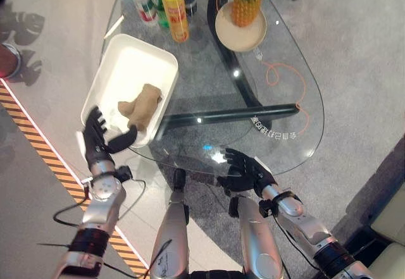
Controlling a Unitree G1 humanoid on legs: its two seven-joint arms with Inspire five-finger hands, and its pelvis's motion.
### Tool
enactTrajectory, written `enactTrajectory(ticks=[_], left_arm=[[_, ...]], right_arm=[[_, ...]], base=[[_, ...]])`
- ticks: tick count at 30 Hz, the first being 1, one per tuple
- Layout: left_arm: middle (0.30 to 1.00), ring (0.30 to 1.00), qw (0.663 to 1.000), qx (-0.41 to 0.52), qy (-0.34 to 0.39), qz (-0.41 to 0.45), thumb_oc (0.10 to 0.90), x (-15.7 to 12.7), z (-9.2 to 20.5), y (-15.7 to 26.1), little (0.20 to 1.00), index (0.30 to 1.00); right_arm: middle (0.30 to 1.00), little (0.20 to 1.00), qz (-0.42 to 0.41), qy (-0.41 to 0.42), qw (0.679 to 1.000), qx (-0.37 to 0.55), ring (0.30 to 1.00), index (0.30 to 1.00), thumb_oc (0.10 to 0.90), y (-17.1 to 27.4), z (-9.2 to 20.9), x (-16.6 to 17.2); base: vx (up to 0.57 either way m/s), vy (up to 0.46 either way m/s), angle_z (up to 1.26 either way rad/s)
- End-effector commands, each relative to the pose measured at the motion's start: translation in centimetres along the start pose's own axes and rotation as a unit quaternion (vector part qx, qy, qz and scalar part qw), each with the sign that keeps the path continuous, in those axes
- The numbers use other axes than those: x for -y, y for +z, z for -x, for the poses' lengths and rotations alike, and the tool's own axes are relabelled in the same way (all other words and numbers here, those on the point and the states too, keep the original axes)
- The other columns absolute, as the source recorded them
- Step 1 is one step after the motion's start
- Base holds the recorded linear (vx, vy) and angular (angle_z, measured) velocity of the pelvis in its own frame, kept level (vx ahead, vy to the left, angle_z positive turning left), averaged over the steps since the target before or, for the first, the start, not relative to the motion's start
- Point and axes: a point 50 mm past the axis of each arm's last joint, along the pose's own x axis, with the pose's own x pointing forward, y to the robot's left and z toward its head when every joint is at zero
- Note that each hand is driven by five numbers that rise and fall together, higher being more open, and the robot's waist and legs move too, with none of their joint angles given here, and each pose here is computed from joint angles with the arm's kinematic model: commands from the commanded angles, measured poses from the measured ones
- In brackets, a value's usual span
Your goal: Wipe the table with a cloth and put it in the basket.
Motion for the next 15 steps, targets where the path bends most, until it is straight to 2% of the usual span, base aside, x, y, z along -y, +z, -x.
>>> enactTrajectory(ticks=[1,7,12,15], left_arm=[[0.900,0.900,1.000,-0.022,-0.014,0.002,0.800,-0.6,0.4,-1.1,0.900,0.900],[0.900,0.900,0.982,-0.180,-0.061,0.000,0.800,-0.3,4.7,-8.2,0.900,0.900],[0.900,0.900,0.935,-0.348,-0.064,-0.019,0.800,-1.0,10.8,-15.1,0.900,0.900],[0.900,0.900,0.916,-0.395,-0.056,-0.031,0.800,-1.3,12.6,-16.9,0.900,0.900]], right_arm=[[0.900,0.900,-0.023,0.010,0.998,0.061,0.900,0.900,0.800,0.9,0.8,-0.4],[0.900,0.900,-0.040,-0.030,0.999,-0.018,0.900,0.900,0.800,-3.4,1.5,0.2],[0.900,0.900,-0.079,-0.085,0.984,-0.137,0.900,0.900,0.800,-9.0,3.1,0.6],[0.900,0.900,-0.086,-0.102,0.974,-0.184,0.900,0.900,0.800,-11.1,3.8,0.7]], base=[[0.06,-0.106,0.01],[0.05,-0.082,0.01],[0.09,-0.087,0.04],[0.08,-0.042,0.01]])
